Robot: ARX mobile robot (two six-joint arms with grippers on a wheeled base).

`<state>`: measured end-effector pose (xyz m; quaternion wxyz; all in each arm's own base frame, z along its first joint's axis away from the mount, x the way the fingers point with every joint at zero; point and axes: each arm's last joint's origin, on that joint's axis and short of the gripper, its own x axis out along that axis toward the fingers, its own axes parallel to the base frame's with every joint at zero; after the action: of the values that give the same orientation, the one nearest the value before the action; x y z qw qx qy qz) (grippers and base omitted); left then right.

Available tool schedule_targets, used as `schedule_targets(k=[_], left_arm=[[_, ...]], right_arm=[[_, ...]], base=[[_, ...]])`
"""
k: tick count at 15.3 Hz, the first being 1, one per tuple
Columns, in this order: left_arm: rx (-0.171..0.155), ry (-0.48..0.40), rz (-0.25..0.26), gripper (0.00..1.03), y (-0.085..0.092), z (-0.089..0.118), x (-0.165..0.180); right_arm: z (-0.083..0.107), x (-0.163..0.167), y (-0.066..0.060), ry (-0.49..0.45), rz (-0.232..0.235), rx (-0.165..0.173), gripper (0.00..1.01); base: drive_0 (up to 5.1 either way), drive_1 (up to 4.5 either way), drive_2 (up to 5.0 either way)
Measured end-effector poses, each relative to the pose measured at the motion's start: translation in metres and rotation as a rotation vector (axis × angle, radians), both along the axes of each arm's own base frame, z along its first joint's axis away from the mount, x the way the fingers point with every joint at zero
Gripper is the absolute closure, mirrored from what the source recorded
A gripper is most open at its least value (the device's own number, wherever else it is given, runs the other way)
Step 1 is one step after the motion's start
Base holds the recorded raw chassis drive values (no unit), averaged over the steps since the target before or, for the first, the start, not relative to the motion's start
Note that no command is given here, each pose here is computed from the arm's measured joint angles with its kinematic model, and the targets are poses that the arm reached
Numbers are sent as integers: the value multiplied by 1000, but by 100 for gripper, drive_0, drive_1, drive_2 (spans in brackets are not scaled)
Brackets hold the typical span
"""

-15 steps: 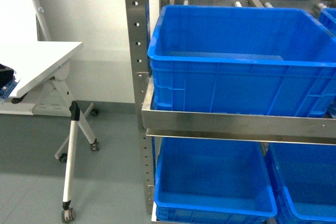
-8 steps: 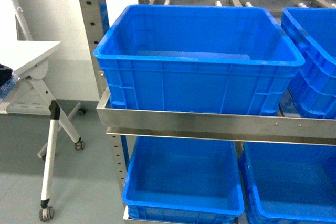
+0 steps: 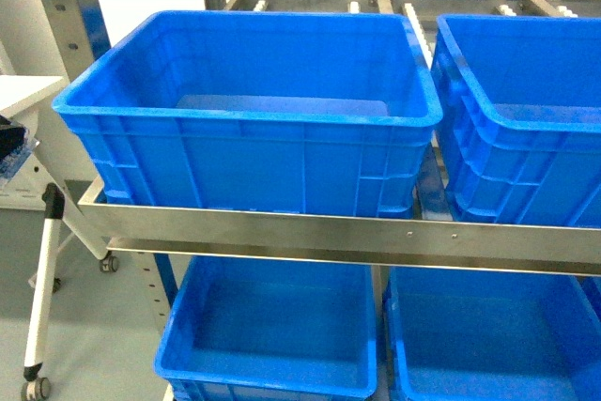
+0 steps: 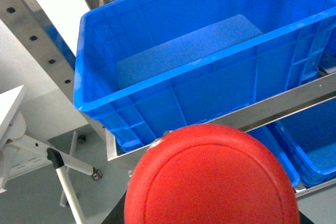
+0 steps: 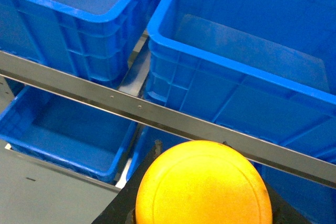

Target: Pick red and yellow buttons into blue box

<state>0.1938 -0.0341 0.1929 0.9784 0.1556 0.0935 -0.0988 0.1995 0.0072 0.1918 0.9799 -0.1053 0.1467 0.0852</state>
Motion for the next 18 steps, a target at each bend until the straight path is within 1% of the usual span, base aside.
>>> schedule_targets(k=[18], left_arm=[[1,2,1,79,0,0,0]], right_arm=[[0,0,0,0,-1,0,72]], base=[[409,-84,-314]])
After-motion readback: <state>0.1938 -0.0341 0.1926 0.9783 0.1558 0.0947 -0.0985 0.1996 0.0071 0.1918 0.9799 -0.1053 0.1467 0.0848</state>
